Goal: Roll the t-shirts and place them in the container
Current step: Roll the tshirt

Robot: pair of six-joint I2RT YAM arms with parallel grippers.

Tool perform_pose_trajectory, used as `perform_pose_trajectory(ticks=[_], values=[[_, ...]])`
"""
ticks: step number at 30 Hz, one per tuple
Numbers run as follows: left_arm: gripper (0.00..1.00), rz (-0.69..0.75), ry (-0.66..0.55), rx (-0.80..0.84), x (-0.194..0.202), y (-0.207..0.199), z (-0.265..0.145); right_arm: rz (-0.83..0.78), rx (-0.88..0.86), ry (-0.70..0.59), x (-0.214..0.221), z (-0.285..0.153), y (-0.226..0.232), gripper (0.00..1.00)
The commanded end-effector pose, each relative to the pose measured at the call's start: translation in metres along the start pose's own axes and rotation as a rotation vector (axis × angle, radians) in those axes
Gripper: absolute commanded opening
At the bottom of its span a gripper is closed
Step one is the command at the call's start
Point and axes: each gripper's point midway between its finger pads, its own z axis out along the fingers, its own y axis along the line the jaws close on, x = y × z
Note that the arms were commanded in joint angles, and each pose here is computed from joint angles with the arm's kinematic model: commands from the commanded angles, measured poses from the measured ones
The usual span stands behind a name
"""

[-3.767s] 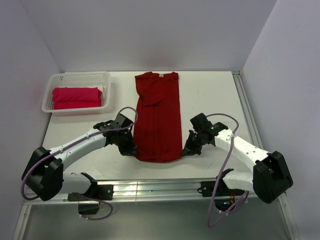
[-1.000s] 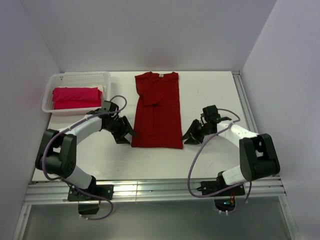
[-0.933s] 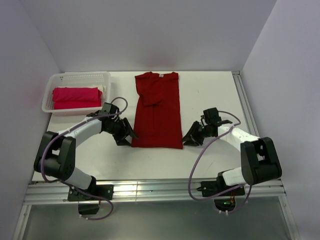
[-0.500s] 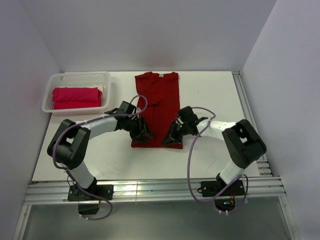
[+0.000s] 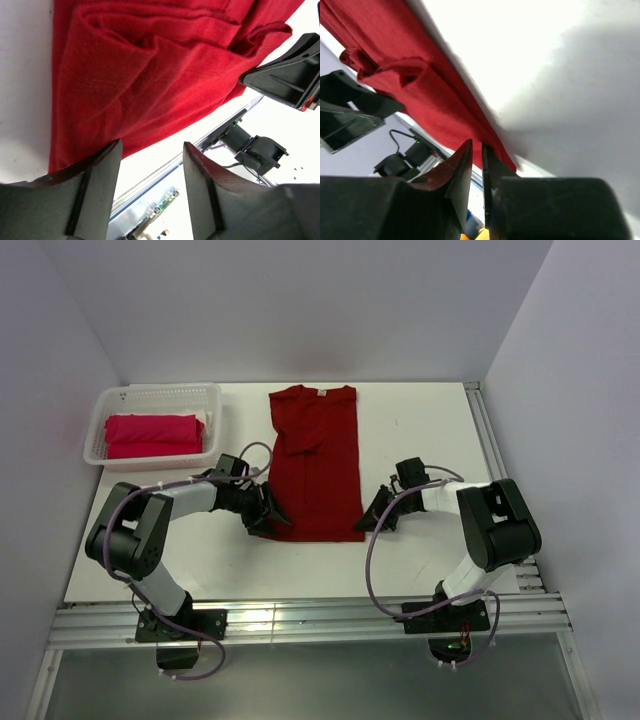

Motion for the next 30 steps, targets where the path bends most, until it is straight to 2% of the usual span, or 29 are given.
perform_pose_trajectory(ticks=[1, 2, 5, 6, 7, 8, 9, 10, 19, 25, 28, 30], values=[[0.60, 0.079, -0.079, 0.003, -0.012, -0.014, -0.017, -0.079, 0.042, -0.056, -0.008, -0.016, -0.001, 0.21], [0.61, 0.092, -0.090, 0.014, -0.015, -0.024, -0.023, -0.078, 0.043, -0.051, -0.006, -0.018, 0.000, 0.22], [0.65, 0.126, -0.113, 0.005, -0.015, -0.036, -0.040, -0.088, 0.031, -0.071, -0.001, -0.028, 0.004, 0.35], [0.70, 0.133, -0.117, 0.000, -0.015, -0.036, -0.043, -0.096, 0.022, -0.080, 0.002, -0.032, 0.005, 0.45], [0.76, 0.139, -0.126, -0.013, -0.014, -0.037, -0.048, -0.094, 0.030, -0.089, 0.003, -0.034, 0.003, 0.50], [0.79, 0.137, -0.134, -0.046, -0.014, -0.030, -0.049, -0.097, 0.033, -0.089, 0.006, -0.036, 0.001, 0.51], [0.97, 0.133, -0.140, -0.055, -0.013, -0.027, -0.051, -0.107, 0.028, -0.097, 0.009, -0.038, 0.000, 0.54], [0.99, 0.136, -0.153, -0.058, -0.013, -0.026, -0.053, -0.108, 0.034, -0.104, 0.010, -0.039, -0.003, 0.54], [0.96, 0.016, -0.137, -0.085, 0.007, 0.028, -0.030, -0.032, 0.008, -0.110, 0.018, -0.022, -0.023, 0.54], [0.93, -0.016, -0.141, -0.099, 0.008, 0.040, -0.022, -0.003, 0.044, -0.113, 0.018, -0.011, -0.028, 0.54], [0.86, -0.024, -0.157, -0.127, 0.003, 0.045, -0.020, 0.018, 0.046, -0.143, 0.016, -0.007, -0.029, 0.52], [0.70, -0.031, -0.169, -0.134, 0.000, 0.047, -0.018, 0.042, 0.045, -0.164, 0.014, -0.008, -0.030, 0.50]])
